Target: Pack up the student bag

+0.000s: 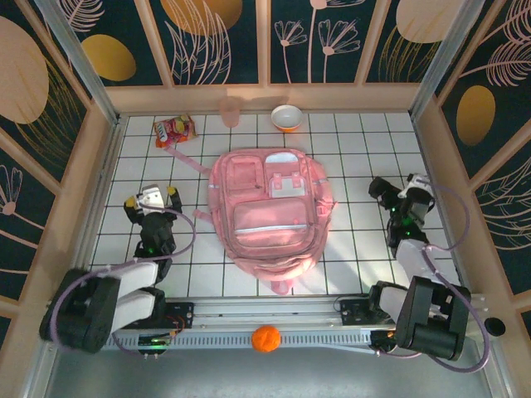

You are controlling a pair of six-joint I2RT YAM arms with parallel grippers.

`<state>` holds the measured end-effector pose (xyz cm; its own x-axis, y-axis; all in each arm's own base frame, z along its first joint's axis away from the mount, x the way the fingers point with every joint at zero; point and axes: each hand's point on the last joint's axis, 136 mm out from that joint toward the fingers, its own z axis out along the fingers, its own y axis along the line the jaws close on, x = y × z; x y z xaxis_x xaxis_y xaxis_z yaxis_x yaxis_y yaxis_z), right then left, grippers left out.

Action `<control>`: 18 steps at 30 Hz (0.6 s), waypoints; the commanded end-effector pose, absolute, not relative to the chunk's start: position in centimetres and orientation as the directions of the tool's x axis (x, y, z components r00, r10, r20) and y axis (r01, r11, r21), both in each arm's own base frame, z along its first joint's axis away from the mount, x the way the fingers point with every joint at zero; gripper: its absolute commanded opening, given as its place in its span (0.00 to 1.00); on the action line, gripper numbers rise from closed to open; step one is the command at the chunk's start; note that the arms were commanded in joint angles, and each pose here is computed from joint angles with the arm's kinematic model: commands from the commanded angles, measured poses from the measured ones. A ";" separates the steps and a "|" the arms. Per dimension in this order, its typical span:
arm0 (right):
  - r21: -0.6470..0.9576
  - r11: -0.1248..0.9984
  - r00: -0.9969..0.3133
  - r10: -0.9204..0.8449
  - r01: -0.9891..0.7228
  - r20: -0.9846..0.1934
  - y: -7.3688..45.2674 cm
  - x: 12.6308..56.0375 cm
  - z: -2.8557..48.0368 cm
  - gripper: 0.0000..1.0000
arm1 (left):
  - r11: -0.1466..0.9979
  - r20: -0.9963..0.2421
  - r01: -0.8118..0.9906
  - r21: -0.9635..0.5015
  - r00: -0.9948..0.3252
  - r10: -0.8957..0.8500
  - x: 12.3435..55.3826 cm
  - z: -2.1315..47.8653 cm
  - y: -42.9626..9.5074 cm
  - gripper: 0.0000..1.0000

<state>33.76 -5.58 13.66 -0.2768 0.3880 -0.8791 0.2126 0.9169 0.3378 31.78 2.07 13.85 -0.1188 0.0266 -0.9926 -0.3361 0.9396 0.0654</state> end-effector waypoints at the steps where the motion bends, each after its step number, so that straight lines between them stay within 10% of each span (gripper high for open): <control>1: 0.154 0.986 0.015 0.153 0.070 -0.988 -4.2 33.6 18.4 0.99 | 0.980 -0.995 -0.197 0.034 0.089 0.053 32.3 16.4 0.1 0.99; 18: 0.115 0.993 -0.118 0.116 0.016 -0.986 -0.8 37.7 12.6 0.99 | 0.973 -0.993 -0.214 -0.085 -0.063 -0.100 37.2 13.7 3.3 0.99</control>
